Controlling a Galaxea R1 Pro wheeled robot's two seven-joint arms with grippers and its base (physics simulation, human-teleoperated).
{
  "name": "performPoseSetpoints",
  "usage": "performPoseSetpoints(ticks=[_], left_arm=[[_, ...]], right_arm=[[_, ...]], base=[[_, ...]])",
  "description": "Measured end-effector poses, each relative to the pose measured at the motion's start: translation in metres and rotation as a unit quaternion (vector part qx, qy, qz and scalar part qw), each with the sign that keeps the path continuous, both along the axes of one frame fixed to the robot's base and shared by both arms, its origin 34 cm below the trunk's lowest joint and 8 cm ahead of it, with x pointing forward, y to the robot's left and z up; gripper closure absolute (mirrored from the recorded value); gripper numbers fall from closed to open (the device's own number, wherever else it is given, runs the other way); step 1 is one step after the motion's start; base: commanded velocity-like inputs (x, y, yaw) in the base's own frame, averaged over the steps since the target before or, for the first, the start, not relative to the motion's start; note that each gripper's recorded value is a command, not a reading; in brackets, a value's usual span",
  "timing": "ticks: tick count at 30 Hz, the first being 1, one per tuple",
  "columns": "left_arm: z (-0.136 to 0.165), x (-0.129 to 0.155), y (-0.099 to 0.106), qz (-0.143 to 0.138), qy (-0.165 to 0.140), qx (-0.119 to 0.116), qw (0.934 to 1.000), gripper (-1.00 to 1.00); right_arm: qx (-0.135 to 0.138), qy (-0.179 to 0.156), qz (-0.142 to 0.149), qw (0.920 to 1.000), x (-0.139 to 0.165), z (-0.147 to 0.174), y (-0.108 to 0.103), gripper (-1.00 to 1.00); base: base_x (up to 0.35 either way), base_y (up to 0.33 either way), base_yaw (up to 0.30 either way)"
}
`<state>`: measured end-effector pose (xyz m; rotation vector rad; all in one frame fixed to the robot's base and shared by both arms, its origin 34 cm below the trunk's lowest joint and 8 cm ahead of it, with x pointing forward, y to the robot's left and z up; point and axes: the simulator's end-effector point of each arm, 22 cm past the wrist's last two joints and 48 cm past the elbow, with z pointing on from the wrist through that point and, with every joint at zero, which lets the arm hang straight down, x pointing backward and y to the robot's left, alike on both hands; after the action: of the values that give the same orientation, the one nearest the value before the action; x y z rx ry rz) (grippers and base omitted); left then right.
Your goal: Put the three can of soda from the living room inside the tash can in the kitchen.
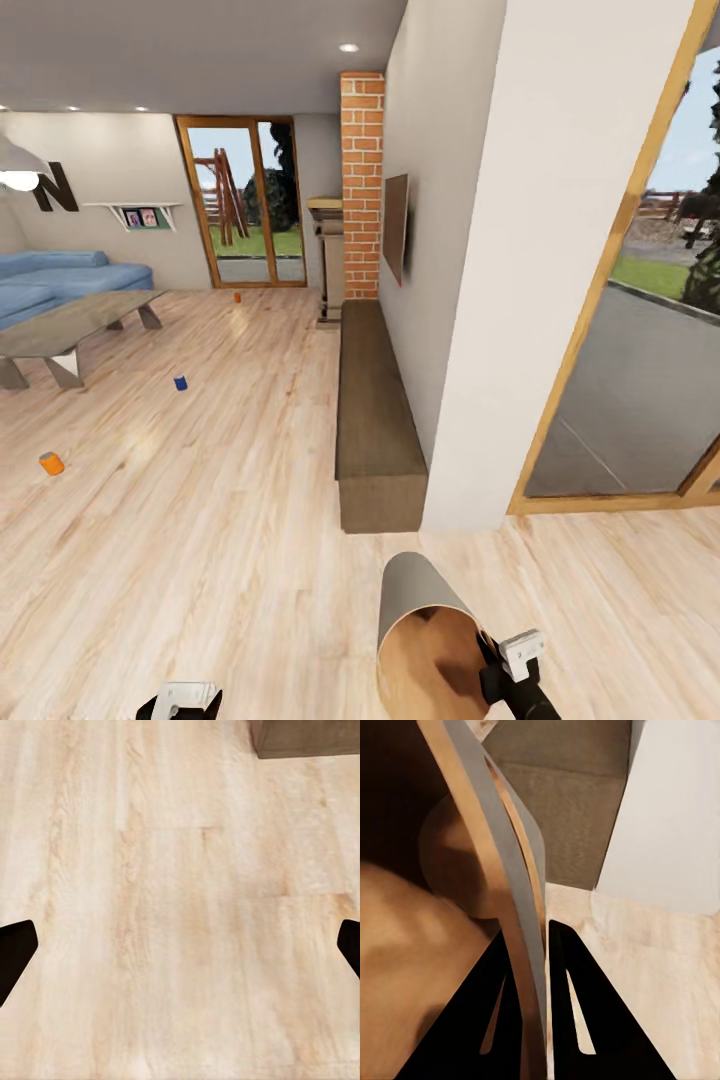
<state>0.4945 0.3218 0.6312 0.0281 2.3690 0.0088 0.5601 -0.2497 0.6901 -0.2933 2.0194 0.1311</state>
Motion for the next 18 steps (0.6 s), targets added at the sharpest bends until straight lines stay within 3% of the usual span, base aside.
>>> performPoseSetpoints(ticks=[18], left_arm=[[0.0038,0.004,-0.002,-0.002,-0.013,0.0,0.9999,-1.0]], right_arm=[[-0.01,0.001,0.018,0.9998,-0.0023,-0.0019,0.0068,1.0]], base=[[0.007,0.036,0.059]])
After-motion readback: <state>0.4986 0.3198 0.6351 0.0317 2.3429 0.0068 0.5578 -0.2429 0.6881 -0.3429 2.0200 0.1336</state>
